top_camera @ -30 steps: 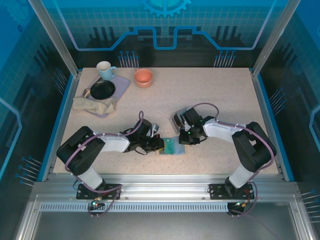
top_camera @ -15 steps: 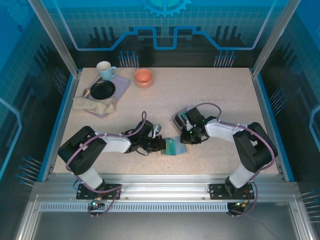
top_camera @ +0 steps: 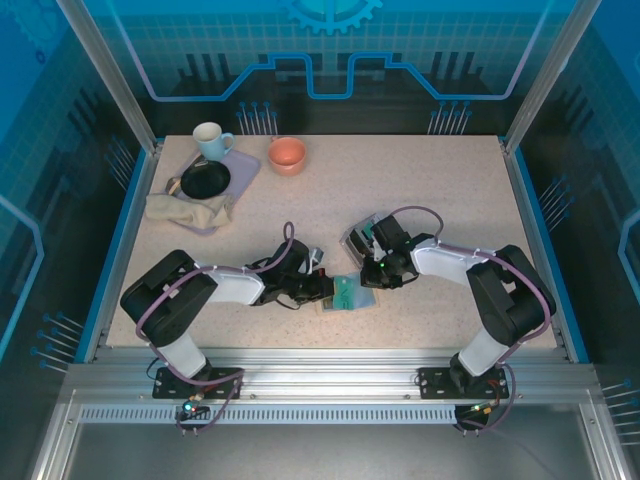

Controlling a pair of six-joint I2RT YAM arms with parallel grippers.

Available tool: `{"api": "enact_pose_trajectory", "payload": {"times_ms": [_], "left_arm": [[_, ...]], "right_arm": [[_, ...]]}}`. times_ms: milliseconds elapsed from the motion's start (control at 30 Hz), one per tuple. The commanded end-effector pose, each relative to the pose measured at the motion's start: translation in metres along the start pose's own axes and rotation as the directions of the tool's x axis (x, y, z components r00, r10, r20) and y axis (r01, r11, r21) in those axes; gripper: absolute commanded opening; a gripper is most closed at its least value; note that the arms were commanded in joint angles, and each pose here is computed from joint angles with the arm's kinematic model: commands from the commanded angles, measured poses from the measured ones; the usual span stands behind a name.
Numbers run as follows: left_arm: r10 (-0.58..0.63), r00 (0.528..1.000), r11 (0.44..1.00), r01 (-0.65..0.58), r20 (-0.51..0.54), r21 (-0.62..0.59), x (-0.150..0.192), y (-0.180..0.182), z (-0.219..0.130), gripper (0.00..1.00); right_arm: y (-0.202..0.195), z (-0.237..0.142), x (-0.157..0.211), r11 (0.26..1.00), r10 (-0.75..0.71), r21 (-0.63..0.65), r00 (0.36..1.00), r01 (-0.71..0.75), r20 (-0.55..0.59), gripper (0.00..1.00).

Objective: Put the credit cards into the card holder

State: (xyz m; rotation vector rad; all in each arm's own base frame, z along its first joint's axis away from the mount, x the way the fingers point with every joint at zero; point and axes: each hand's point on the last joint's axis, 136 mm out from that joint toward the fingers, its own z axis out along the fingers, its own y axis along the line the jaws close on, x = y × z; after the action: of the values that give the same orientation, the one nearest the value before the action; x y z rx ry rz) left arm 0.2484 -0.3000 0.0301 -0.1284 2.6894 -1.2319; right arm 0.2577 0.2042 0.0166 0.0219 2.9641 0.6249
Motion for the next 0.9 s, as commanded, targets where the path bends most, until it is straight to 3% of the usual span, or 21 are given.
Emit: {"api": "enact_pose_trajectory", "payload": {"times_ms": [0, 133, 367, 633, 867], "left_arm": [[-0.026, 0.998, 0.999, 0.027, 0.056, -0.021, -0.010, 0.003, 0.002, 0.00], [-0.038, 0.995, 0.999, 0.040, 0.088, -0.017, -0.015, 0.000, -0.001, 0.00], [-0.068, 0.996, 0.996, 0.065, 0.052, 0.056, -0.014, -0.014, 0.012, 0.00], [-0.034, 0.999, 0.999, 0.034, -0.001, 0.009, -0.005, -0.011, 0.021, 0.00], [-0.010, 1.000, 0.999, 0.010, -0.012, -0.035, -0.003, -0.006, 0.018, 0.00]], "right_arm": [[-0.022, 0.007, 0.026, 0.997, 0.059, 0.064, 0.994, -0.053, -0.091, 0.08], [-0.022, 0.008, 0.027, 0.996, 0.063, 0.063, 0.994, -0.057, -0.094, 0.08], [-0.019, 0.011, 0.032, 0.995, 0.097, 0.035, 0.991, -0.094, -0.096, 0.09], [-0.010, 0.003, 0.027, 0.995, 0.101, -0.006, 0.993, -0.102, -0.065, 0.12], [-0.011, -0.035, 0.013, 0.996, 0.079, 0.025, 0.996, -0.080, 0.043, 0.24]]}}
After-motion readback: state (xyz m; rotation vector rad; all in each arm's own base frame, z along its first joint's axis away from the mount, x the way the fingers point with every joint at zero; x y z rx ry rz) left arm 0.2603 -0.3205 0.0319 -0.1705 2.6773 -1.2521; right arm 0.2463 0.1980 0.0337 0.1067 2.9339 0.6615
